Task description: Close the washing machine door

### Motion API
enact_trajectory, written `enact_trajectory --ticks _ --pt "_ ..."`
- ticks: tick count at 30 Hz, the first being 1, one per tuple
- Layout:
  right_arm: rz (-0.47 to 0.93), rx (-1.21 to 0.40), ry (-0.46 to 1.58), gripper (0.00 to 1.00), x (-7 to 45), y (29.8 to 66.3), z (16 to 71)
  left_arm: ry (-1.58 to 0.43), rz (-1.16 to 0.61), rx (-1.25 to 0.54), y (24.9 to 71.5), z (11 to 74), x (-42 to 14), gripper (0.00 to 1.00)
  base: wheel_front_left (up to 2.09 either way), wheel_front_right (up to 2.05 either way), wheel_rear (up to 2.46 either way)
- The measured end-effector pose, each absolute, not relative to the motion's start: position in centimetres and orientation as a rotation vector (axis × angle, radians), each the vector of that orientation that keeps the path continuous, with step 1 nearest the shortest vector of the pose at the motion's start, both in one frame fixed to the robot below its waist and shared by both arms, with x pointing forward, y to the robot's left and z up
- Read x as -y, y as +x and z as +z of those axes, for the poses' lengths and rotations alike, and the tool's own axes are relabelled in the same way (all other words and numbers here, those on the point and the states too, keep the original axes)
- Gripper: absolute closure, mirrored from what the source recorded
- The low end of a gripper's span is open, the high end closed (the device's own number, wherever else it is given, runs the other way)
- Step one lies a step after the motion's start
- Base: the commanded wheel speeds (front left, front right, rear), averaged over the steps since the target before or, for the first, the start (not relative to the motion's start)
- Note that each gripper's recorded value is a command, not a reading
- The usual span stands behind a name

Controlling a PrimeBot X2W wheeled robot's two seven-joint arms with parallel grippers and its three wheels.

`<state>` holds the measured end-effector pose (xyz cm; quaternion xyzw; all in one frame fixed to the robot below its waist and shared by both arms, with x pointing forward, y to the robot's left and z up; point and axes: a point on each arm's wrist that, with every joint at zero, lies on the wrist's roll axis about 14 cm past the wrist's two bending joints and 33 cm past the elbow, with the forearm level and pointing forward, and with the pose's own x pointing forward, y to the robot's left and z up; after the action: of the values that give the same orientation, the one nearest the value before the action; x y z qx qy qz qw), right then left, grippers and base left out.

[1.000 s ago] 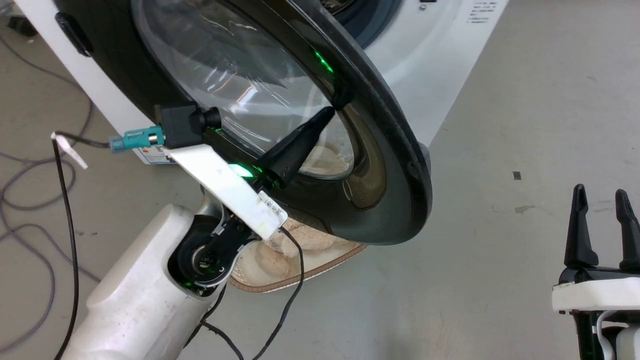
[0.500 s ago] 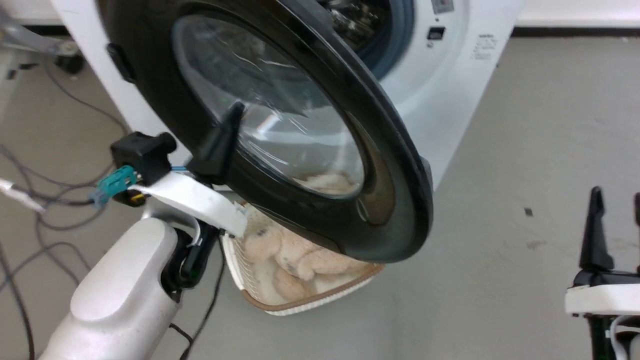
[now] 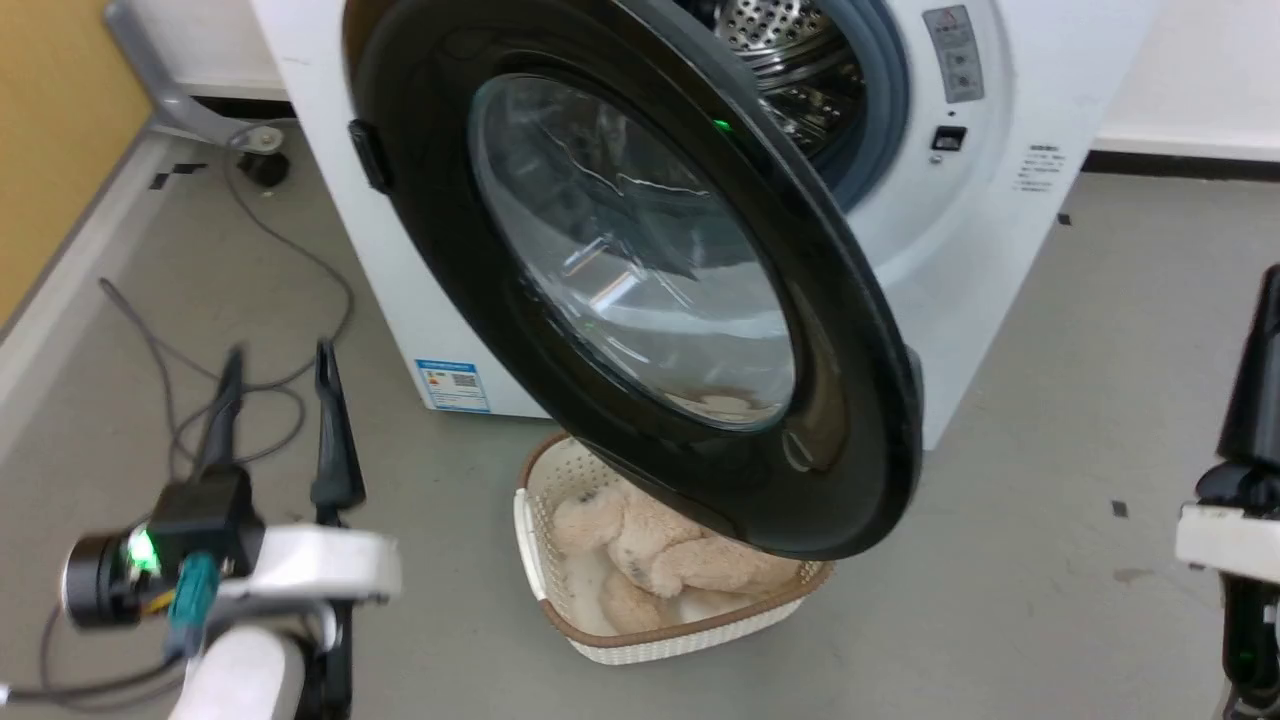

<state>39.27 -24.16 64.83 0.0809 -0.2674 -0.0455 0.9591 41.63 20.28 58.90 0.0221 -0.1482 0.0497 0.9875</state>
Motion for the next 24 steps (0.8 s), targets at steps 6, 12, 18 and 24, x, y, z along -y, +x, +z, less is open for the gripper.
enact_trajectory --ticks 6,12,18,24 --pt "0.041 0.642 0.191 0.00 20.0 39.4 68.3 0.065 0.196 0.261 38.5 57.3 -22.9 0.00 0.00 0.00 0.00" --pt "0.228 0.701 0.224 1.00 14.1 39.0 70.6 0.045 0.225 0.225 36.4 55.9 -24.1 0.00 0.00 0.00 0.00" --pt "0.486 0.698 0.213 1.00 7.1 37.4 71.1 0.041 0.247 0.216 35.3 55.5 -24.8 0.00 0.00 0.00 0.00" --pt "0.681 0.580 0.083 1.00 2.8 36.2 67.1 0.029 0.253 0.210 35.1 55.2 -24.9 0.00 0.00 0.00 0.00"
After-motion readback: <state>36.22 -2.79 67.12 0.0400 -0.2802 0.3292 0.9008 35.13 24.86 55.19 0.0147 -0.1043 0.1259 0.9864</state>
